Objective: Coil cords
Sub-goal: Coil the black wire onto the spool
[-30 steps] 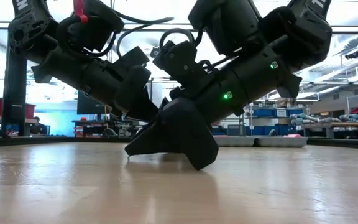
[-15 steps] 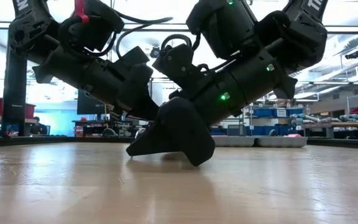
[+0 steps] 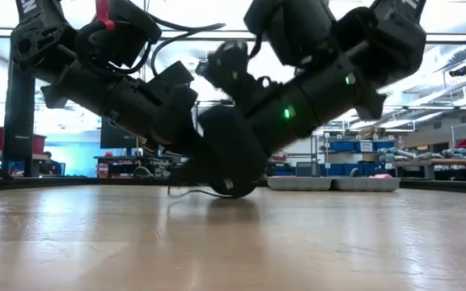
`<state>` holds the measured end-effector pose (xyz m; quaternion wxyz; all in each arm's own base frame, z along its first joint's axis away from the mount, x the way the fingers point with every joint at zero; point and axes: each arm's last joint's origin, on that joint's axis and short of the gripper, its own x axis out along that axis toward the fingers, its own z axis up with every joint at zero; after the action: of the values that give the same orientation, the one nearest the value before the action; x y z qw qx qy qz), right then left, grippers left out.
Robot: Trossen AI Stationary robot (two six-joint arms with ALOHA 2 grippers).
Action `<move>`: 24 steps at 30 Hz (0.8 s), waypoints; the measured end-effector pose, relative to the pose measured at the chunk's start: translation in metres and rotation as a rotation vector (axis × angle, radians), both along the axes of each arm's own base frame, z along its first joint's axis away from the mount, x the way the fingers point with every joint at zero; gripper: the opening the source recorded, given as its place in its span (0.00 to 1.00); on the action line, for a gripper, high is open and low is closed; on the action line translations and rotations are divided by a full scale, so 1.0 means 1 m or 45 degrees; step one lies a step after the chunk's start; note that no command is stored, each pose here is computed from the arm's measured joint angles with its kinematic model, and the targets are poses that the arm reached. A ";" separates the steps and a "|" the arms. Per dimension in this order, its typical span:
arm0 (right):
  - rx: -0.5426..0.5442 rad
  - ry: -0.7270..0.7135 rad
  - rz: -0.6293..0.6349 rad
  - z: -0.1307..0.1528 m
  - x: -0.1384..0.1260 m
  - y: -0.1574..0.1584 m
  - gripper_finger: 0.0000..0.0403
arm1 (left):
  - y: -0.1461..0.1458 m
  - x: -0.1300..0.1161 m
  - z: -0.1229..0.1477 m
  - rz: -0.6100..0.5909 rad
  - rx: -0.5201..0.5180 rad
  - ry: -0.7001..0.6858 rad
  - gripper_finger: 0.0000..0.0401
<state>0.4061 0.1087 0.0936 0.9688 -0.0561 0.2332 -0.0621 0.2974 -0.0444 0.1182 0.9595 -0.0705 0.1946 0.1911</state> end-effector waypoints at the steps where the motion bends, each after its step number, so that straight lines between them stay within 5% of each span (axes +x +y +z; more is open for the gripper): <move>1: -0.002 -0.012 0.004 0.005 0.000 0.001 0.01 | 0.000 0.000 -0.001 -0.001 0.002 0.012 0.00; 14: -0.367 0.133 -0.259 0.070 -0.033 0.005 0.00 | 0.000 -0.001 -0.002 0.006 0.012 0.035 0.00; 24: -0.371 0.353 -0.480 0.070 -0.060 -0.007 0.00 | 0.000 -0.001 -0.002 0.003 0.005 0.032 0.00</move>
<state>0.3462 0.1014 0.1631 0.8807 -0.1584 0.3585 -0.2659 0.2964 -0.0444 0.1162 0.9569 -0.0664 0.2063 0.1933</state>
